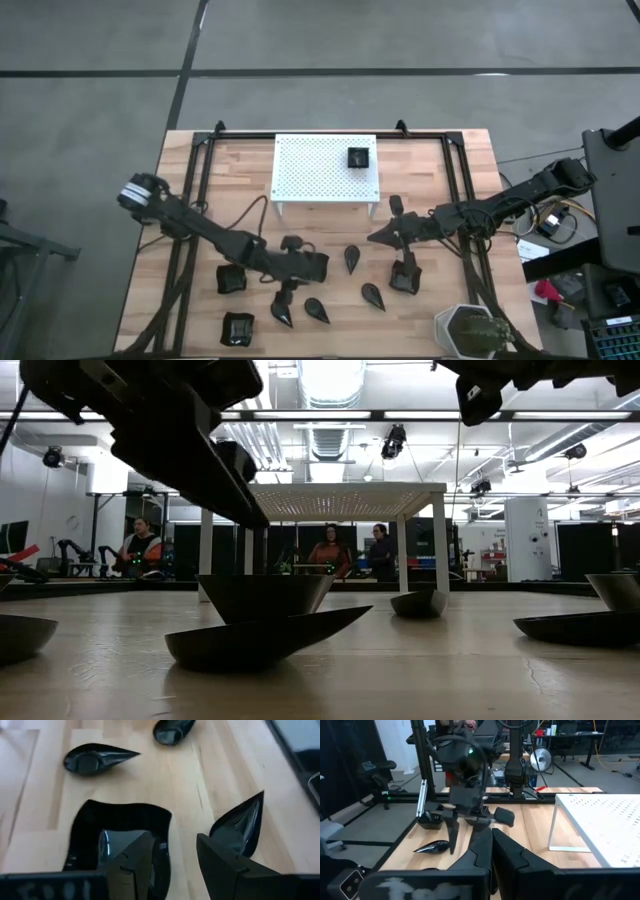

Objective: Pick & Place Mini shaped plates
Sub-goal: Put the distorted square plate on the shelf

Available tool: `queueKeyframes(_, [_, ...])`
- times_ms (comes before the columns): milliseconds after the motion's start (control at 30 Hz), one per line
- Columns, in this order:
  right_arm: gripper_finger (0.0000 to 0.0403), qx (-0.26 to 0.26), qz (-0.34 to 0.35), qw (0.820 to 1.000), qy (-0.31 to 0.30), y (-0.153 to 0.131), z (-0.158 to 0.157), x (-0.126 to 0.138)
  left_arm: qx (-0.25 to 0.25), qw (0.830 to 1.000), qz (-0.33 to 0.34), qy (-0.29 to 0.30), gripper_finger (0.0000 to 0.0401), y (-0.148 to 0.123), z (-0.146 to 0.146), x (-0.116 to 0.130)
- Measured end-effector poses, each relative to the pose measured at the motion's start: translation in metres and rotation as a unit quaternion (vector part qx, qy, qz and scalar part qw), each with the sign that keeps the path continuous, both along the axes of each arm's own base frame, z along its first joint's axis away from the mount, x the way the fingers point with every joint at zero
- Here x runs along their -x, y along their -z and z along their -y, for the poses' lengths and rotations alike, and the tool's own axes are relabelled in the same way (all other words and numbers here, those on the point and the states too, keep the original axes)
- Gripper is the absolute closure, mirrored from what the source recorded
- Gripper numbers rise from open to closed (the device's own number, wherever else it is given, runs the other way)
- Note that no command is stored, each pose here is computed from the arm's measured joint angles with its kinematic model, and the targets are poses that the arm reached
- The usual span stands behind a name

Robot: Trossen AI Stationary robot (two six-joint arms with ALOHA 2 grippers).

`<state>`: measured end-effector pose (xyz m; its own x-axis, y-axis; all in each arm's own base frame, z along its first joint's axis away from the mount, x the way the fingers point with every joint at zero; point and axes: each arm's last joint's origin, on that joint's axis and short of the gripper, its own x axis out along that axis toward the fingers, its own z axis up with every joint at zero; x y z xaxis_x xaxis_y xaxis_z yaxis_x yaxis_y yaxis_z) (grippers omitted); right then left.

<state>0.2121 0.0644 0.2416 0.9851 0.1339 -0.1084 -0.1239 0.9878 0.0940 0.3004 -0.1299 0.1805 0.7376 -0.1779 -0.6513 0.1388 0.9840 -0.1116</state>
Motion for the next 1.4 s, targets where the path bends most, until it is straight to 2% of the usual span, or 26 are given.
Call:
queueKeyframes(233, [0.0394, -0.005, -0.001, 1.000, 0.001, 0.000, 0.000, 0.000, -0.045, 0.997, -0.063, 0.014, 0.0252, 0.010, 0.010, -0.014])
queueKeyframes(500, [0.0394, -0.004, -0.002, 1.000, 0.001, 0.000, 0.000, 0.000, -0.091, 0.993, -0.077, -0.001, 0.0263, 0.020, 0.012, -0.020])
queueKeyframes(967, [0.0394, -0.002, -0.002, 1.000, 0.001, 0.000, 0.000, 0.000, -0.100, 0.991, -0.084, 0.003, 0.0318, 0.023, 0.012, -0.019])
queueKeyframes(1267, [0.0394, -0.004, -0.002, 1.000, 0.001, 0.000, 0.000, 0.000, -0.103, 0.991, -0.082, 0.003, 0.0393, 0.019, 0.011, -0.018])
queueKeyframes(1400, [0.0394, -0.007, -0.002, 1.000, 0.001, 0.000, 0.000, 0.000, -0.107, 0.991, -0.084, 0.005, 0.0399, 0.019, 0.010, -0.017])
